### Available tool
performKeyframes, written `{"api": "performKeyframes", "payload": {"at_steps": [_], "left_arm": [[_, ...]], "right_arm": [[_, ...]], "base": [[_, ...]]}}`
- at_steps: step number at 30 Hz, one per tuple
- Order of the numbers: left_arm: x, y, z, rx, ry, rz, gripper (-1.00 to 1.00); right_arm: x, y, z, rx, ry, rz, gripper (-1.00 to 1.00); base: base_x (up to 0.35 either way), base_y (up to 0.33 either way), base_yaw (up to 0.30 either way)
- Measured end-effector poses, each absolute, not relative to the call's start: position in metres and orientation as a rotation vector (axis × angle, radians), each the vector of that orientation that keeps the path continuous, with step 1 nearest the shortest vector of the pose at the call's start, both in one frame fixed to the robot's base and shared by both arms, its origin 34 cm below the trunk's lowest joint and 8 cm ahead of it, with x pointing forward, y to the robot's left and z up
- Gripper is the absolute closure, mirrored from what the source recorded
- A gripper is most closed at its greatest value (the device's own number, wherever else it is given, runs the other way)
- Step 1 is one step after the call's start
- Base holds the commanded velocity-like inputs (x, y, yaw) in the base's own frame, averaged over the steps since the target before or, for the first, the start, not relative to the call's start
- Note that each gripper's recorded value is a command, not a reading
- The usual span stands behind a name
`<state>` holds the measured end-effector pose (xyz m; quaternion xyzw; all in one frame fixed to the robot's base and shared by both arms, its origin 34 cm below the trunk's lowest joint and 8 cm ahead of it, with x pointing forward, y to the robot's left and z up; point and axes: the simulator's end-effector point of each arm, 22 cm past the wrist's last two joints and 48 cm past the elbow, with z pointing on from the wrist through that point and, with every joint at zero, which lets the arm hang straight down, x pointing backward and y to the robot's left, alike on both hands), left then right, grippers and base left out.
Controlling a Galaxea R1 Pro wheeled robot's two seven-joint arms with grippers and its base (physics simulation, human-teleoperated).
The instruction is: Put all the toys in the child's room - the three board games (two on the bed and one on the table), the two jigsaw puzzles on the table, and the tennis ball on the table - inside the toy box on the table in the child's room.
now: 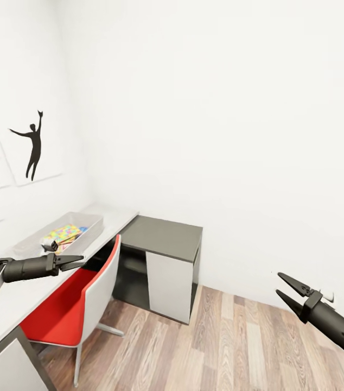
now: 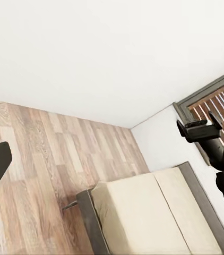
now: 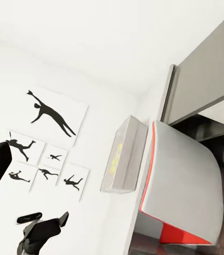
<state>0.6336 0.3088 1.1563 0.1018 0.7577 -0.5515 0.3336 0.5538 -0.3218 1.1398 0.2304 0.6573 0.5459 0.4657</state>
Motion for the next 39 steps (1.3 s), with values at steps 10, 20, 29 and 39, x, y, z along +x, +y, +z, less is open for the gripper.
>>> {"api": "performKeyframes", "payload": {"at_steps": [10, 20, 29, 39], "left_arm": [[0.6336, 0.3089, 1.1564, 0.265, 1.978, -1.44, -1.0], [0.6336, 0.309, 1.1562, 0.265, 1.978, -1.44, -1.0], [0.6337, 0.3088, 1.1563, 0.266, 1.978, -1.44, -1.0], [0.6336, 0.3083, 1.156, 0.266, 1.979, -1.441, -1.0]], "right_arm": [[0.5541, -0.3221, 1.1376, 0.571, 1.616, 1.342, -1.0], [0.5543, -0.3225, 1.1354, 0.578, 1.619, 1.343, -1.0], [0.5543, -0.3221, 1.1349, 0.578, 1.62, 1.344, -1.0], [0.5543, -0.3221, 1.1351, 0.577, 1.619, 1.344, -1.0]], "base": [[0.0, 0.0, -0.28], [0.0, 0.0, -0.28], [-0.012, 0.007, -0.28], [-0.041, 0.036, -0.28]]}}
